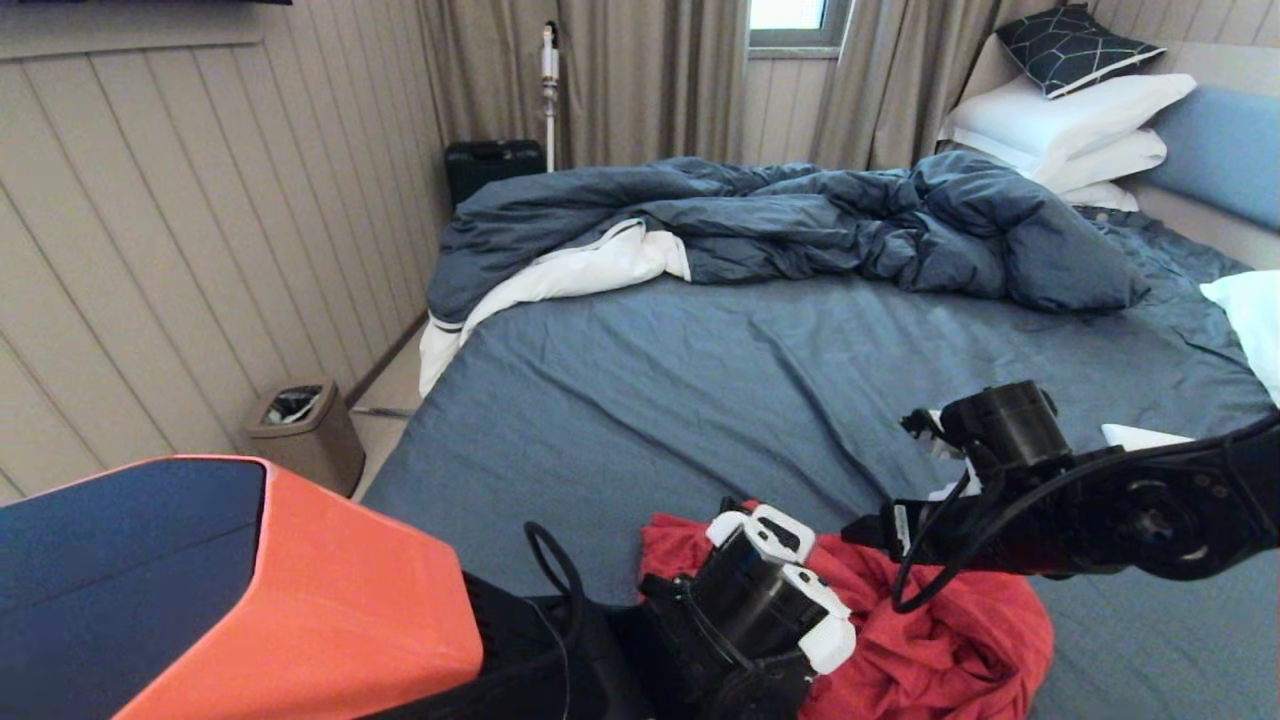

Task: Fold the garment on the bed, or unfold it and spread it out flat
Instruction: Unford the red T-shirt

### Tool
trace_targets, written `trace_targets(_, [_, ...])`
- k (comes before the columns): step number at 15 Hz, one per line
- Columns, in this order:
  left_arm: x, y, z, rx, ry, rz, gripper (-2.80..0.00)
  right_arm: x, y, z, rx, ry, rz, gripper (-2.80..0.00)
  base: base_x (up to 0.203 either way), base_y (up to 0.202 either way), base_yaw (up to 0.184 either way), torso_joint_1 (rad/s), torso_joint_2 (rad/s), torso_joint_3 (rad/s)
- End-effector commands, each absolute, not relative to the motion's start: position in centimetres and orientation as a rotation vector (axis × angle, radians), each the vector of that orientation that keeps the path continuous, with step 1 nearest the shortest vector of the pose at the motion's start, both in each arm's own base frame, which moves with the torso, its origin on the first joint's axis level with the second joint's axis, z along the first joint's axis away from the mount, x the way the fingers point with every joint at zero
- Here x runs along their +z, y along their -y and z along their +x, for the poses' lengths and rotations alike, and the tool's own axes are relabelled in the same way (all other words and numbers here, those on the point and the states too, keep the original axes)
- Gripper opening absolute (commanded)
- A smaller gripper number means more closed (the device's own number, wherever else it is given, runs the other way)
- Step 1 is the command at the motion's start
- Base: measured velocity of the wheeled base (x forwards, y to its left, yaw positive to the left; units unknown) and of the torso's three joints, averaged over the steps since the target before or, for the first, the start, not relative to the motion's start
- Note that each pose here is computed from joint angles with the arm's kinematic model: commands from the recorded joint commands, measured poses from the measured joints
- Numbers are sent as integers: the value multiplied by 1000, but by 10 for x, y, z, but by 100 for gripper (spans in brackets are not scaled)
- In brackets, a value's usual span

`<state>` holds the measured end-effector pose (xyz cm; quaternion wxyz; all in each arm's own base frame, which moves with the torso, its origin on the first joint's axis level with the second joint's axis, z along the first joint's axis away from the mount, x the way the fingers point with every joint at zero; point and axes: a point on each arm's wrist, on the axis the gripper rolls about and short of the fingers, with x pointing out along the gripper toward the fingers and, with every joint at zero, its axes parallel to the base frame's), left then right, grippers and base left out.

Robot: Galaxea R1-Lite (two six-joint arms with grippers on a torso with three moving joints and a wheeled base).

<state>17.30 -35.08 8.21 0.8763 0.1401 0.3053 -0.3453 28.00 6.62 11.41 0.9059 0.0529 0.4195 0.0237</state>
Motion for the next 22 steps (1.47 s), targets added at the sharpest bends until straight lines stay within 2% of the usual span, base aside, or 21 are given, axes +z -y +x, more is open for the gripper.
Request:
trace_targets(1, [81,351,173,-717,-635,295,0,115,-65,278,48,-862,111,0,0,0,0,0,0,0])
trace_targets(9, [63,356,176,-710,-656,341,0,117,-64,274,47,-858,112,0,0,0,0,0,0,0])
trace_targets(10, [60,360,178,-710,-651,344,-280,117,-64,275,46,-858,112,0,0,0,0,0,0,0])
trace_targets(17, [58,358,191,-662,-643,338,-280,117,-63,274,43,-857,114,0,0,0,0,0,0,0])
trace_targets(22, [99,336,233,-551,-532,276,-280,120,-65,274,53,-830,114,0,0,0,0,0,0,0])
